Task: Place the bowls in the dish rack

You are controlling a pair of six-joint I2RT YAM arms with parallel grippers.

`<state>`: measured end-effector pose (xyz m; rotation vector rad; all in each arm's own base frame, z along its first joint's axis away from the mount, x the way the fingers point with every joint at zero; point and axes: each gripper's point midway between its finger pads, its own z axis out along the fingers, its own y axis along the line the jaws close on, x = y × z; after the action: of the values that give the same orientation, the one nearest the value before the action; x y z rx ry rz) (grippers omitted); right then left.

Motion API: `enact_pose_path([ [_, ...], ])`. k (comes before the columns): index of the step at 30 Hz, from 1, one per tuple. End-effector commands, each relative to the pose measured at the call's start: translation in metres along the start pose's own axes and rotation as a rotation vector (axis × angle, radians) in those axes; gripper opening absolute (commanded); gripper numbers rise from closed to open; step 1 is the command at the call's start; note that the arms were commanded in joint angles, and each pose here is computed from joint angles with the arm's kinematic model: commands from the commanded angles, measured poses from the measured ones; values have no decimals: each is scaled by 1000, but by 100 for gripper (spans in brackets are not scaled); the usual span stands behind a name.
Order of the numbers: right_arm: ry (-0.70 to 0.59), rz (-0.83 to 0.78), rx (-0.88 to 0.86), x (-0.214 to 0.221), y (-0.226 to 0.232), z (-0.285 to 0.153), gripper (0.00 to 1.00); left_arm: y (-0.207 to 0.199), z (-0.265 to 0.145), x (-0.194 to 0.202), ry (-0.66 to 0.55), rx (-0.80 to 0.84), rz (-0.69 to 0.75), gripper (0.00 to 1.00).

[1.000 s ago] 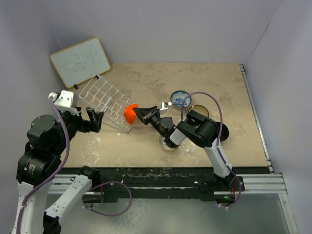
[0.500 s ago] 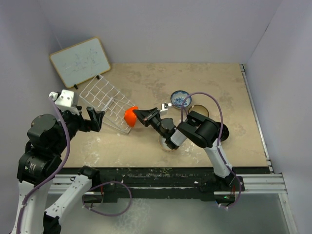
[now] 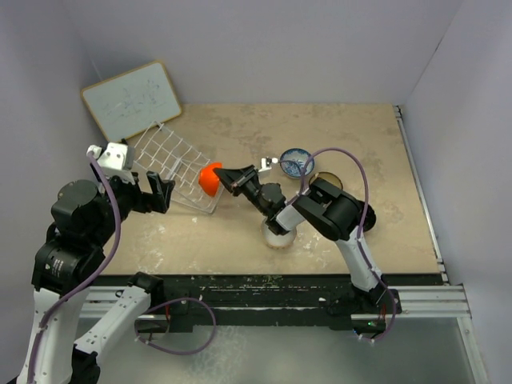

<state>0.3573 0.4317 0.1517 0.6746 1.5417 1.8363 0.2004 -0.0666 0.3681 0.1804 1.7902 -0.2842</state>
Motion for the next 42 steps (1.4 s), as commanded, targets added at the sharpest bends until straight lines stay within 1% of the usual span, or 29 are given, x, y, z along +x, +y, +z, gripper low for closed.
enact_pose_path([
  [1, -40, -26, -205, -34, 70, 30, 0, -6, -11, -26, -89, 24, -5, 99],
  [4, -20, -47, -196, -47, 60, 44, 0, -5, -12, -24, -85, 21, -8, 99],
  [7, -3, -68, -204, -58, 60, 55, 0, -5, -11, -24, -85, 19, -9, 99],
  [9, 19, -87, -228, -59, 67, 56, 0, -5, -10, -23, -85, 20, -10, 99],
  [15, 36, -201, -312, -53, 116, 33, 0, -6, -5, -21, -79, 25, -15, 99],
  [17, 39, -206, -320, -48, 127, 23, 0, -7, -3, -19, -78, 31, -18, 99],
  [20, 47, -179, -320, -38, 129, 9, 0, -8, -1, -16, -74, 36, -25, 99],
  [26, 128, -67, -285, -3, 98, 9, 0, -8, 0, -12, -66, 36, -28, 99],
  [29, 132, -6, -268, 7, 84, 11, 0, -6, -2, -12, -67, 27, -24, 99],
  [33, 109, -13, -233, 9, 75, 14, 0, -1, -6, -10, -63, 5, -14, 99],
  [35, 117, -25, -219, 10, 74, 16, 0, 1, -8, -9, -61, -5, -10, 99],
  [42, 103, -47, -149, -11, 52, 38, 0, 5, -11, -7, -62, -26, -4, 99],
])
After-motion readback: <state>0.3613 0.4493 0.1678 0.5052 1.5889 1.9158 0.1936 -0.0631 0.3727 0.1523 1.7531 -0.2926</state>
